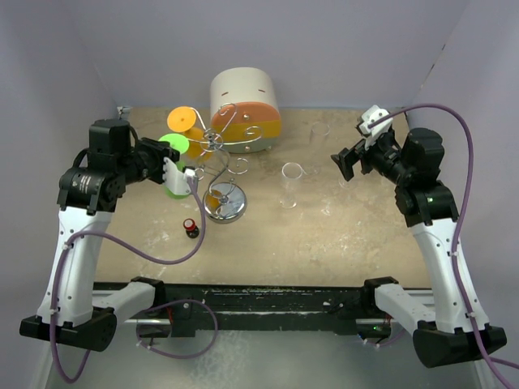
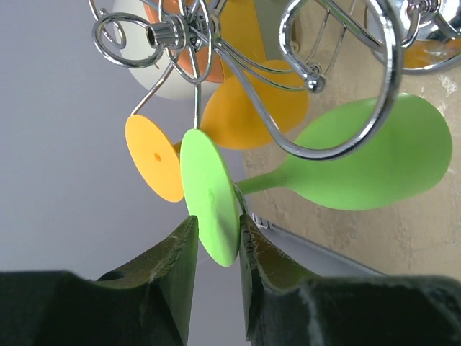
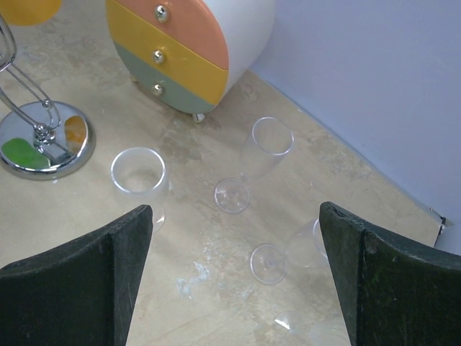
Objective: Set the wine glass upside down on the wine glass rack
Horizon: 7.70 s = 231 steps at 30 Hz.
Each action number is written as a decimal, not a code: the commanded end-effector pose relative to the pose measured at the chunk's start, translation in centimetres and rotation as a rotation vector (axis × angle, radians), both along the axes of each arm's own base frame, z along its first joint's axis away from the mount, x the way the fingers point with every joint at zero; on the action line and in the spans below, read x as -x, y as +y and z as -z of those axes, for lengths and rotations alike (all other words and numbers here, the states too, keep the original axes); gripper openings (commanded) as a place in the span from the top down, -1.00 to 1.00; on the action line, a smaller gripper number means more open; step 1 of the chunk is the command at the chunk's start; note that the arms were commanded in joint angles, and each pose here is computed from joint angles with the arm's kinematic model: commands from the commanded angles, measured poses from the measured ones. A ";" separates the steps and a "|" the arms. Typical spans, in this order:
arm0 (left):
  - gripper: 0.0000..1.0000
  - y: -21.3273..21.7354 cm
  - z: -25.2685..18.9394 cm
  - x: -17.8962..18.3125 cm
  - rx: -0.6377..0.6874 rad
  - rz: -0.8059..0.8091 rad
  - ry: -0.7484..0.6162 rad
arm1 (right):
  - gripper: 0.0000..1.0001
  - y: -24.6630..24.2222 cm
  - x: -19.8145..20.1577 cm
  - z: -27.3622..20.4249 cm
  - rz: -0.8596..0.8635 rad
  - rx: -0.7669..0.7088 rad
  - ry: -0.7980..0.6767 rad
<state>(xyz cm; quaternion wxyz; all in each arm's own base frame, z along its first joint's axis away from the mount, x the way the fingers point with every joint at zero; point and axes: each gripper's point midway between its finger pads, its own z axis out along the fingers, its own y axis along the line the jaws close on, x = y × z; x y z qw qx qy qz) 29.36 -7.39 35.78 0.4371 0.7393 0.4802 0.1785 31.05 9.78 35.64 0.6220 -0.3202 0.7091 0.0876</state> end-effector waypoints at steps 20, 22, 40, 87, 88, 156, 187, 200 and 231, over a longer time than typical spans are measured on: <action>-0.29 0.9 0.5 3.4 -0.031 -0.009 0.046 | -1.00 0.2 -0.7 0.2 -0.032 0.038 -0.015; -0.36 0.8 0.0 3.8 0.006 -0.022 0.044 | -1.00 0.4 -0.6 0.2 -0.049 0.041 -0.012; -0.98 2.9 -10.5 2.5 0.761 -0.512 -0.104 | -0.89 3.2 -2.3 3.8 -0.086 0.065 0.188; -0.98 4.0 -13.0 -6.5 0.899 -0.767 -0.076 | 0.40 0.5 -17.3 11.7 0.328 0.134 0.485; -0.98 4.0 -13.0 -6.4 0.901 -0.764 -0.078 | 0.43 0.6 -17.4 11.7 0.327 0.133 0.488; -0.99 -8.3 -15.6 -5.2 1.259 -0.342 0.343 | 1.00 -1.9 -9.9 -16.2 0.332 -0.137 -0.173; -0.64 -18.8 -12.3 -11.3 1.497 -0.270 0.950 | 1.00 6.9 -0.8 -23.4 -0.251 -0.399 -0.199; 0.09 -20.6 -10.0 -10.4 1.455 -0.259 1.177 | 1.00 7.4 -0.8 -22.4 -0.278 -0.407 -0.167; 1.00 -15.9 -15.4 -9.8 1.572 -0.203 1.043 | 0.12 6.2 -1.0 -20.6 -0.215 -0.320 -0.187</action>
